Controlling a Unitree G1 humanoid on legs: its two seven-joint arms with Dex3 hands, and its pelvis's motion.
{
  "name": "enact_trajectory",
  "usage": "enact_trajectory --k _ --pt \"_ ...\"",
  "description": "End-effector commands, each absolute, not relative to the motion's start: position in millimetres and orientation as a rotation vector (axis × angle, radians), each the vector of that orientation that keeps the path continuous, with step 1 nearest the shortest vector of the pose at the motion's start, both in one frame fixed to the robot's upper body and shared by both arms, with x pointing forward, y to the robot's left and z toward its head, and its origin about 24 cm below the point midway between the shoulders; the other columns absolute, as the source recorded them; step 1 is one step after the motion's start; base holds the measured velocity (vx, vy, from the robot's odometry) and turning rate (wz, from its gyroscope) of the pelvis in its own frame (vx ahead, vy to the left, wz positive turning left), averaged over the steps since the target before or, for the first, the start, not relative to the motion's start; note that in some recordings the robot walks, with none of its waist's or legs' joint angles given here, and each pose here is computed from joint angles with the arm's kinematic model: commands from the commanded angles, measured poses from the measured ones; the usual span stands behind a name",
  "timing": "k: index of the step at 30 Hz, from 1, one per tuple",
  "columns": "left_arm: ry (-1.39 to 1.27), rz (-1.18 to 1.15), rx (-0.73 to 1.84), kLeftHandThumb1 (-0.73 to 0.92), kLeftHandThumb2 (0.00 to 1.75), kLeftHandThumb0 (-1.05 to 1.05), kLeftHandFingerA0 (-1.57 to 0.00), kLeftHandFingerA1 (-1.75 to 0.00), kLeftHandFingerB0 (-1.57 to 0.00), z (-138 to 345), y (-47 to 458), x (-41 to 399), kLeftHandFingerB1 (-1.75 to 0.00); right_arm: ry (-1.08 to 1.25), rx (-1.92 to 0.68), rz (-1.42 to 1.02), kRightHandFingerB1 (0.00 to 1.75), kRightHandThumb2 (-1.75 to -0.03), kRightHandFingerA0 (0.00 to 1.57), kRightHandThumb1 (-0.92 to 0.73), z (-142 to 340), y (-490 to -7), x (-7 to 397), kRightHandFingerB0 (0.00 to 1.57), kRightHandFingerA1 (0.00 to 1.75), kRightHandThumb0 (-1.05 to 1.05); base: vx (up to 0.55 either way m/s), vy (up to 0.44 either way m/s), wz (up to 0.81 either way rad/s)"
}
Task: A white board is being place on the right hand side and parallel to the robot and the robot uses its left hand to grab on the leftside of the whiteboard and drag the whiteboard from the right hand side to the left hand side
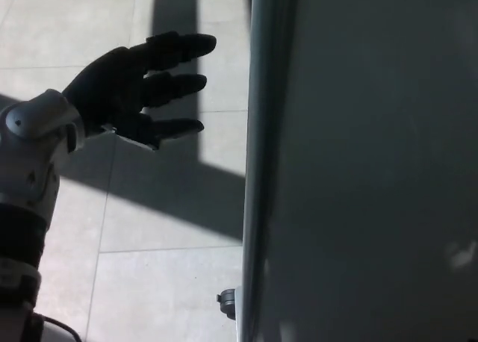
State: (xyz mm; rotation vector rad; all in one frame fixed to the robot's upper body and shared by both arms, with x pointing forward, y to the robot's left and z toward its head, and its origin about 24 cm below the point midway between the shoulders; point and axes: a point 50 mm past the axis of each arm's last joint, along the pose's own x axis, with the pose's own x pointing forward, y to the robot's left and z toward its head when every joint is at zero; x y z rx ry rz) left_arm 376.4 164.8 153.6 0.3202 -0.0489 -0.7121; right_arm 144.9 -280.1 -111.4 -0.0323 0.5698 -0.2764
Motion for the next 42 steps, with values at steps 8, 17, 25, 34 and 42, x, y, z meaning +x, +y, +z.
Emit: enact_trajectory --k 8,17,25,34,42 --pt "-0.010 -0.824 0.274 0.37 0.74 -0.56 -0.03 -0.32 -0.03 148.5 123.9 373.4 -0.19 0.542 -0.055 -0.257 0.32 -0.67 0.74 -0.88 -109.8 -278.5 143.7 0.38 0.54 -0.29 0.00 0.000 0.00" --pt "0.035 -0.878 0.217 0.35 0.74 -0.53 -0.03 -0.37 -0.02 142.7 101.6 367.9 -0.22 0.527 -0.054 -0.245 0.32 -0.67 0.72 -0.89 -109.0 -276.3 144.8 0.38 0.56 -0.27 0.00 0.000 0.00" --pt "0.072 -0.854 0.235 0.36 0.59 -0.60 -0.08 -0.35 -0.03 140.3 92.8 372.2 -0.18 0.528 -0.041 -0.240 0.32 -0.66 0.77 -0.87 -109.9 -273.5 146.1 0.40 0.56 -0.29 0.00 0.000 0.00" --pt "0.124 -0.883 0.251 0.35 0.72 -0.55 -0.05 -0.39 0.00 140.9 73.4 382.1 -0.15 0.511 -0.027 -0.222 0.32 -0.67 0.74 -0.89 -109.5 -268.1 150.3 0.38 0.58 -0.27 0.00 0.000 0.00" --pt "0.158 -0.949 0.224 0.37 0.69 -0.60 -0.17 -0.44 -0.04 133.0 51.6 381.9 -0.23 0.503 -0.052 -0.214 0.32 -0.67 0.77 -0.88 -107.3 -268.4 155.1 0.39 0.56 -0.30 0.00 0.000 0.00"
